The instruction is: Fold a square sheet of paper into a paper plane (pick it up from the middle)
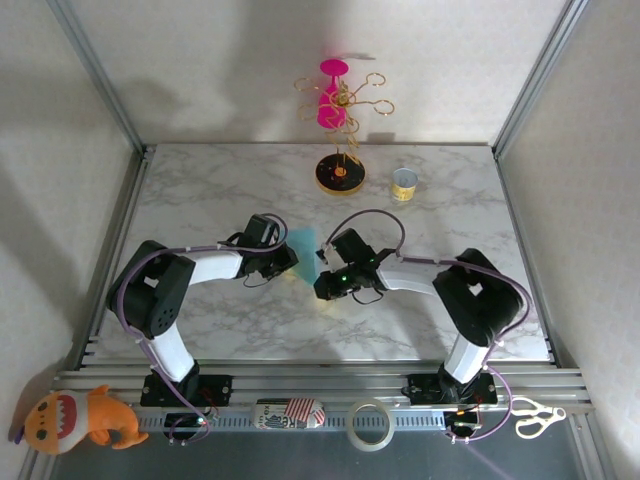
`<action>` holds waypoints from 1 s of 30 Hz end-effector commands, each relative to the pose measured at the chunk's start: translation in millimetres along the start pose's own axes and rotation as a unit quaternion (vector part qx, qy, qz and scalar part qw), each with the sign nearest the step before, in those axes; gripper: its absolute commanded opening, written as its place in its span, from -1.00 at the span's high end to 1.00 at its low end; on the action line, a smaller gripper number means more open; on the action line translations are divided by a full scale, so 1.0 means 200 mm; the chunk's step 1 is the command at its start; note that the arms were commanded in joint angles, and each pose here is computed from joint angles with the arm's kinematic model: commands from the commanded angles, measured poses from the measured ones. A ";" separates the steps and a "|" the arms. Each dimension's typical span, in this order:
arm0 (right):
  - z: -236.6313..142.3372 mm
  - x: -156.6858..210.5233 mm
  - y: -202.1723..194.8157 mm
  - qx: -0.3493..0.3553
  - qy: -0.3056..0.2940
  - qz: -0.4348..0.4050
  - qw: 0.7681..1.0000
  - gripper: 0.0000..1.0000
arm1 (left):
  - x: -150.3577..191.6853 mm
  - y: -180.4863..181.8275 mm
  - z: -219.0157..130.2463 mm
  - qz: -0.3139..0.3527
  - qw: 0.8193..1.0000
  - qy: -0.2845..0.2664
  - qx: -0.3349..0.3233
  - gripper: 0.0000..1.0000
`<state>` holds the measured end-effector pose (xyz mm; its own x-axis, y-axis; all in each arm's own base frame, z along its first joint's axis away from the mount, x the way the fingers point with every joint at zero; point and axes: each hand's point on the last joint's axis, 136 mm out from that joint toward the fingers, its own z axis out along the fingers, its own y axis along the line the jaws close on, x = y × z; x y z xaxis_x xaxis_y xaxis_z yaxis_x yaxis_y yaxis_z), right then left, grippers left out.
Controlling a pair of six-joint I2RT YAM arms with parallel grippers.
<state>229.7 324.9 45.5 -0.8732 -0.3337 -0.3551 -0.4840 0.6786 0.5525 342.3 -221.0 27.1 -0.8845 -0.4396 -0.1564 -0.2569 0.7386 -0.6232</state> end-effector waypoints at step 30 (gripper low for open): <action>0.20 -0.33 -0.24 0.123 -0.042 0.082 0.988 0.56 | -0.06 0.03 -0.17 -0.107 0.991 -0.033 0.073 0.33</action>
<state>310.2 349.7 22.5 -0.9110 -0.1739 -0.3740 -0.3403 0.8293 0.4433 337.0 -188.6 51.3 -0.7776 -0.6256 -0.0631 -0.3824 0.5502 -0.7423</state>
